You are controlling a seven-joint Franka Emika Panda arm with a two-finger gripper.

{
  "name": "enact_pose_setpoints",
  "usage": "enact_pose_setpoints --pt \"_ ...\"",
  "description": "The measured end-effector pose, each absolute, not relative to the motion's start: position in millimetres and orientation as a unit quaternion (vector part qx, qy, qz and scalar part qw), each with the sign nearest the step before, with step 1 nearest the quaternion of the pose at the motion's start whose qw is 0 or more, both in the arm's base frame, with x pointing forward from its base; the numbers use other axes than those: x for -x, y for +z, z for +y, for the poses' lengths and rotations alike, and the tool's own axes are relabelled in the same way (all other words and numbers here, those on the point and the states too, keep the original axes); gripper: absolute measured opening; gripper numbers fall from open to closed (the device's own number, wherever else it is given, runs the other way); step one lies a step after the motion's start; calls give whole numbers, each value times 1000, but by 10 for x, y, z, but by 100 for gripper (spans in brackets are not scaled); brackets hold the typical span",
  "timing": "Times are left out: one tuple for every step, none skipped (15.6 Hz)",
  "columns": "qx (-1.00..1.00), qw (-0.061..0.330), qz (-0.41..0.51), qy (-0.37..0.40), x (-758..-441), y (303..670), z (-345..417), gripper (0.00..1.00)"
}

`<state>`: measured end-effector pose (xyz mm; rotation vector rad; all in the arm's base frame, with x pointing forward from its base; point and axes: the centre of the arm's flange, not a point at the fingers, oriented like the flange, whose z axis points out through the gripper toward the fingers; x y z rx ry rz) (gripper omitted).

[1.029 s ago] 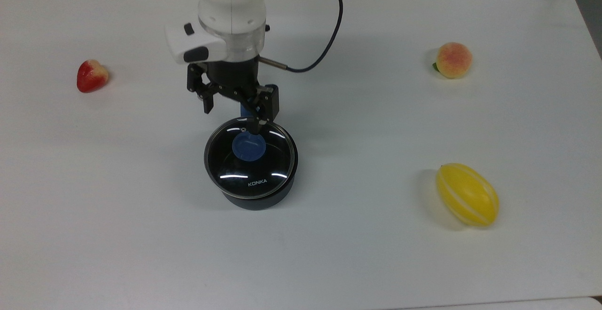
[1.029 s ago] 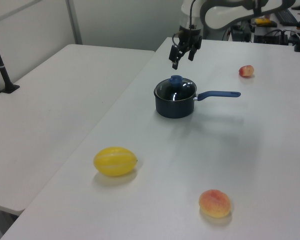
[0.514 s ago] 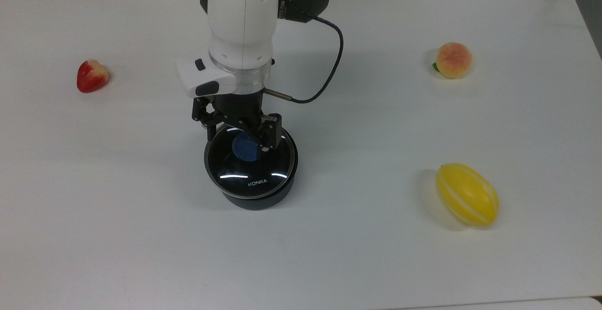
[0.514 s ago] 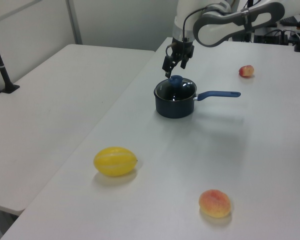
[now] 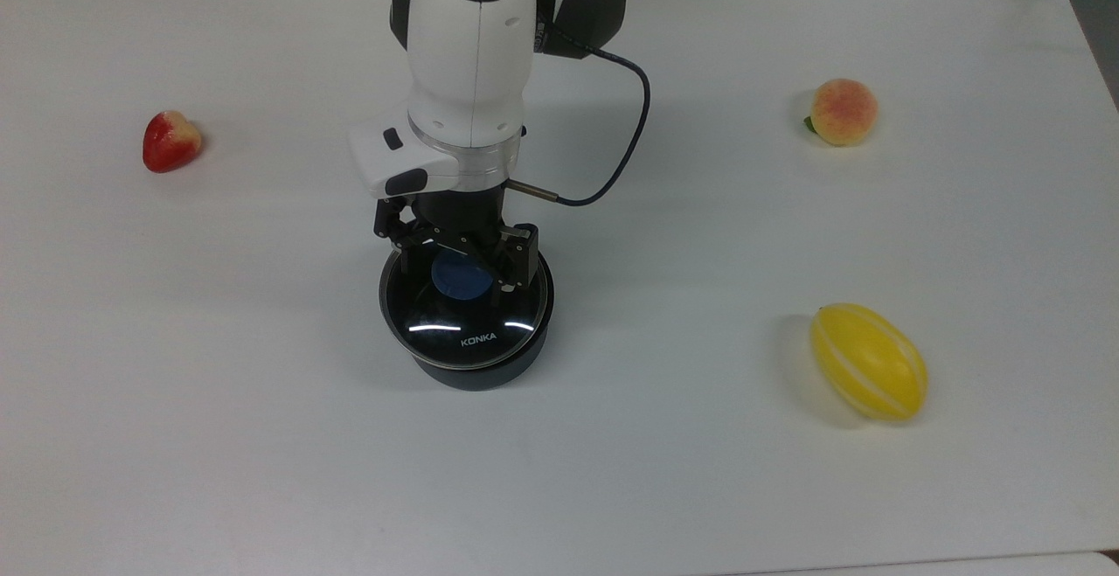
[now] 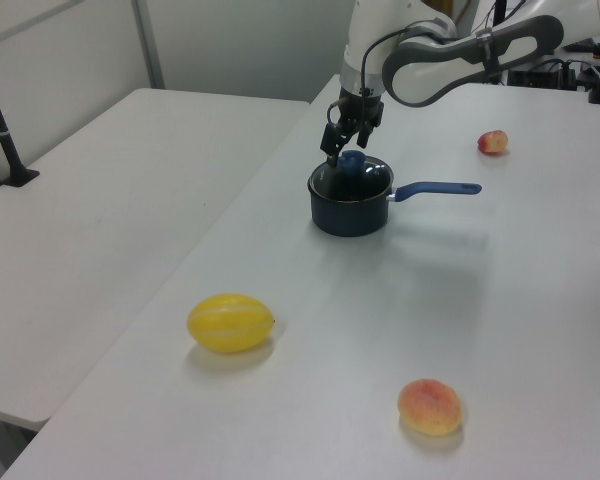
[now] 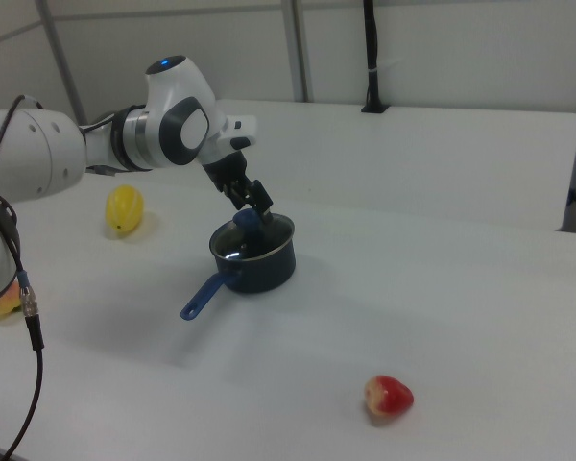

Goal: Open lid
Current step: 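Lower the gripper and grasp the blue knob of the glass lid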

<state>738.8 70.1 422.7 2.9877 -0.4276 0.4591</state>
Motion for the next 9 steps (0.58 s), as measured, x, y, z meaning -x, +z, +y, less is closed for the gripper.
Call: enact_pose_setpoints --pt "-978 47 -139 150 -7390 4209 710 100" --pt "-978 48 -138 149 -7391 4193 718 100" --pt "-978 48 -137 148 -7392 4177 730 100" --pt "-979 49 -135 147 -7391 4161 751 99" --pt "-979 49 -134 146 -7391 4147 772 96" --pt "-979 49 -132 146 -7390 4138 790 96" --pt "-979 49 -132 146 -7390 4131 800 92" --pt "-979 50 -131 145 -7390 4123 803 92" --pt "-980 51 -130 145 -7391 4113 803 86"
